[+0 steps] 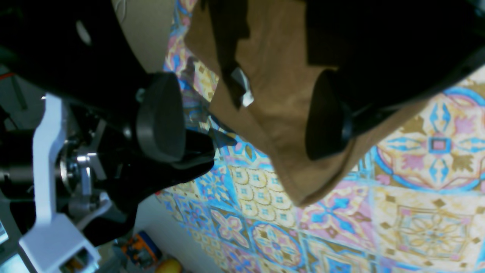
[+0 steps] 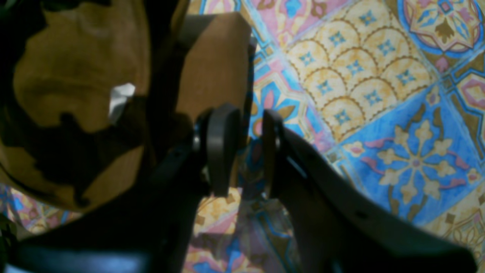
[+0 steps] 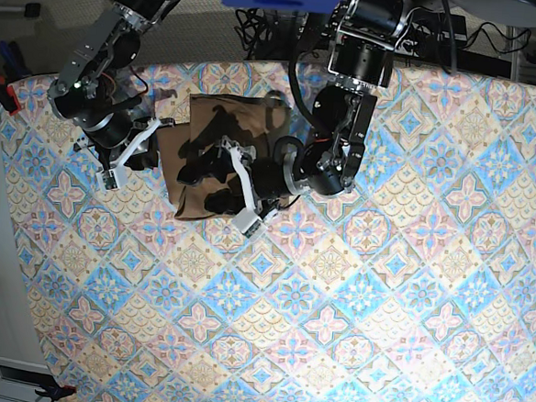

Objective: Layout the t-shirt on the table in an organized manner, then fold the t-shirt properly
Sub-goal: 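Press and square the folded bundle with both grippers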

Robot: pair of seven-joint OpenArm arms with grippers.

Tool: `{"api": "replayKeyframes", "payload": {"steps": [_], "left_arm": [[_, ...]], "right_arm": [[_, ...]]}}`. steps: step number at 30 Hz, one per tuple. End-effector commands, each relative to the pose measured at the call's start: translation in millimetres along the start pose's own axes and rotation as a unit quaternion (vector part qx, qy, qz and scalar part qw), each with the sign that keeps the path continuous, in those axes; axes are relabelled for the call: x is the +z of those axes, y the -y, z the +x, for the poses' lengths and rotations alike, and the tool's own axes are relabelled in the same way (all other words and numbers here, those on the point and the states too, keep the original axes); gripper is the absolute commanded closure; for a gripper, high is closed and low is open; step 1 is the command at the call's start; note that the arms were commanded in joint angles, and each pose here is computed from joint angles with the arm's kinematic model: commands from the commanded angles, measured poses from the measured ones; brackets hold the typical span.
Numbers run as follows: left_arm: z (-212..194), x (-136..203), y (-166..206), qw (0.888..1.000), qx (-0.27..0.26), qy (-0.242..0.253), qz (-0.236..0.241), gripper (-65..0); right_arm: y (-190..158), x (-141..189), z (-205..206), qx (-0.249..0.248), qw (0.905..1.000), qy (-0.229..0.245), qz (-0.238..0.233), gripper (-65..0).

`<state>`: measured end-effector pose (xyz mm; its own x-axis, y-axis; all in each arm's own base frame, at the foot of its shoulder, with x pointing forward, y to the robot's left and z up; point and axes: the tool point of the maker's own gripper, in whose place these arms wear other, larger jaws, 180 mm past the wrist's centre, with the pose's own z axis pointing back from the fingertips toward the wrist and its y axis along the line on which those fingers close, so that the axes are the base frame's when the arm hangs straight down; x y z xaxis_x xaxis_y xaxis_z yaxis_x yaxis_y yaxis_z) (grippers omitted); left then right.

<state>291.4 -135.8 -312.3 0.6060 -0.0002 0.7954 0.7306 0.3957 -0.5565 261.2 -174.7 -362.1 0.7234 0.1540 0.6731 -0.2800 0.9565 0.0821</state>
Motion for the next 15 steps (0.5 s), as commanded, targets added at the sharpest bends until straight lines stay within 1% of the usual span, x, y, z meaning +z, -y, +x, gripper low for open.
{"api": "replayKeyframes", "payload": {"steps": [1, 7, 9, 11, 12, 15], "left_arm": [[31.8, -1.7, 11.0, 0.999, -0.023, 0.041, -0.018, -48.4], [55.5, 9.6, 22.8, 0.996, -0.058, 0.069, -0.017, -48.3], [64.0, 18.4, 30.4, 0.993, -0.081, 0.081, -0.015, -46.0], [66.9, 34.4, 29.9, 0.990, -0.114, 0.079, 0.000, -39.6], [64.9, 41.9, 27.8, 0.989, -0.125, 0.073, 0.008, -34.9], [54.1, 64.9, 16.0, 0.986, -0.162, 0.032, 0.036, -17.2]], "right_arm": [[2.6, 4.4, 14.0, 0.006, 0.9996, 0.026, -0.003, -14.1], [24.8, 15.9, 5.1, -0.018, 0.9989, 0.023, -0.036, -14.1], [26.0, 16.5, 4.6, -0.019, 0.9988, 0.023, -0.038, -14.1], [26.0, 16.7, 5.0, -0.019, 0.9988, 0.024, -0.038, -14.1], [26.0, 16.7, 5.0, -0.019, 0.9988, 0.024, -0.038, -14.0], [25.2, 16.3, 5.3, -0.018, 0.9989, 0.024, -0.037, -13.1]]}}
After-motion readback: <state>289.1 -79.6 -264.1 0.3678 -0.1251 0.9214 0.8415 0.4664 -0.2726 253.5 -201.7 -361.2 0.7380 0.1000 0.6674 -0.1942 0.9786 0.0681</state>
